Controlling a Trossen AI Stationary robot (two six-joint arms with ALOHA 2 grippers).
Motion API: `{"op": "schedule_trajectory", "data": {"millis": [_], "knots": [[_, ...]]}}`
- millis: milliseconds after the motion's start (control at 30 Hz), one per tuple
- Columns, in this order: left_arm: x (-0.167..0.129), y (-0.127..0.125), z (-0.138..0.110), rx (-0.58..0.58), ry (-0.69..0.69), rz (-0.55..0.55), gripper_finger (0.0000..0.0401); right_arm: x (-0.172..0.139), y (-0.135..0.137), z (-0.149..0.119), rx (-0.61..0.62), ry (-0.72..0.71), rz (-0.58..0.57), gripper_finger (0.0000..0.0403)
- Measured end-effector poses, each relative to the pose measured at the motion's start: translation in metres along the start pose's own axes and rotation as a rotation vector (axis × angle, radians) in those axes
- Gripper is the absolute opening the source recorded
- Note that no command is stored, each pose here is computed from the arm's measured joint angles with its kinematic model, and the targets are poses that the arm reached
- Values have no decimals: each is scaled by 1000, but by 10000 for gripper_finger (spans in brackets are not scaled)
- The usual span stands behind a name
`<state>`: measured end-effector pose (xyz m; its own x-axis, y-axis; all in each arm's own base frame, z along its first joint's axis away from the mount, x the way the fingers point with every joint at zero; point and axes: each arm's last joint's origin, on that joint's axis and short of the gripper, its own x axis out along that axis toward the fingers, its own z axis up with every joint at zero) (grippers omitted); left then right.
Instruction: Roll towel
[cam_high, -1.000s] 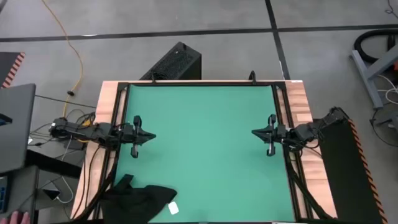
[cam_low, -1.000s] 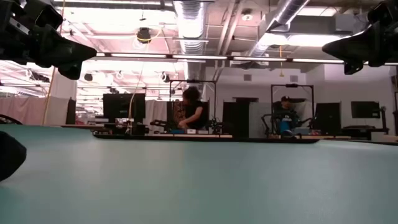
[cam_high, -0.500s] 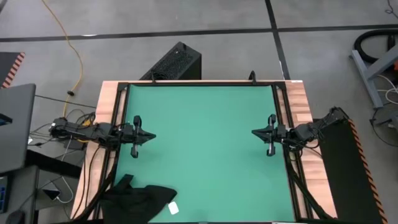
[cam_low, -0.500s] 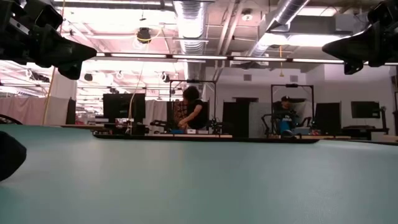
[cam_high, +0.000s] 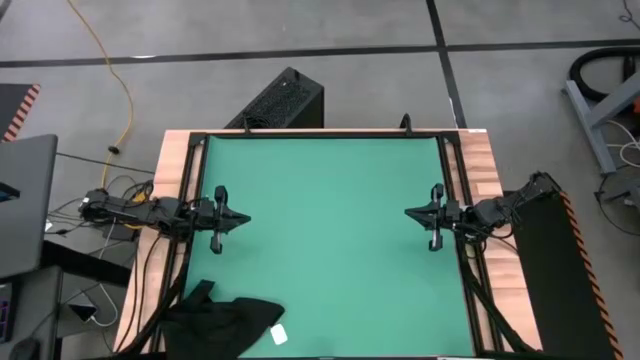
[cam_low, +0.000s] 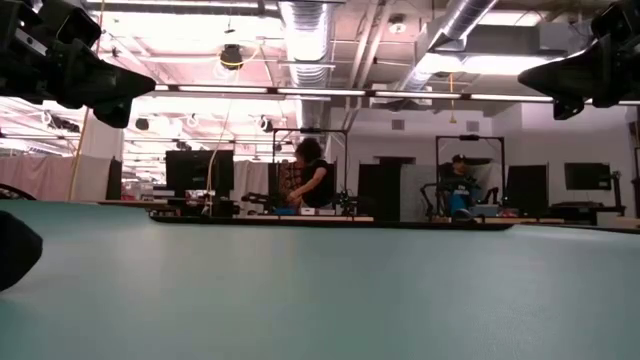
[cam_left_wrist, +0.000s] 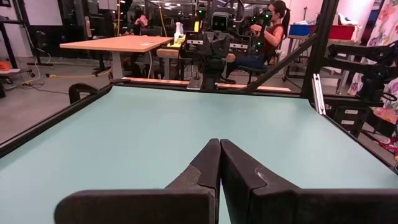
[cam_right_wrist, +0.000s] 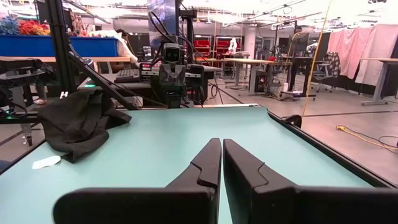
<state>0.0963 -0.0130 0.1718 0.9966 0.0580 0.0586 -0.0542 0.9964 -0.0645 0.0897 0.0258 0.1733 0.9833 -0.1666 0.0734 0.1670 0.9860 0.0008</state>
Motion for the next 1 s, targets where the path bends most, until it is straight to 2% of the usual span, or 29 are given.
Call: {"op": "schedule_trajectory", "data": {"millis": [267,400,533,733,867,1000], "knots": [[0,0,0,-24,1,1,0,0,0,0,0,0,0,40],[0,0,0,-108,1,2,0,0,0,0,-6,0,-1,40],[0,0,0,-162,1,0,0,0,-1,0,-63,-3,-26,40],[-1,2,8,-207,-35,57,1,0,-2,7,241,-64,-30,40],[-4,-3,34,-139,-67,-50,13,0,-3,12,277,-108,-14,40],[-1,-5,60,-126,-3,-20,39,0,-2,12,276,-109,15,40]]}}
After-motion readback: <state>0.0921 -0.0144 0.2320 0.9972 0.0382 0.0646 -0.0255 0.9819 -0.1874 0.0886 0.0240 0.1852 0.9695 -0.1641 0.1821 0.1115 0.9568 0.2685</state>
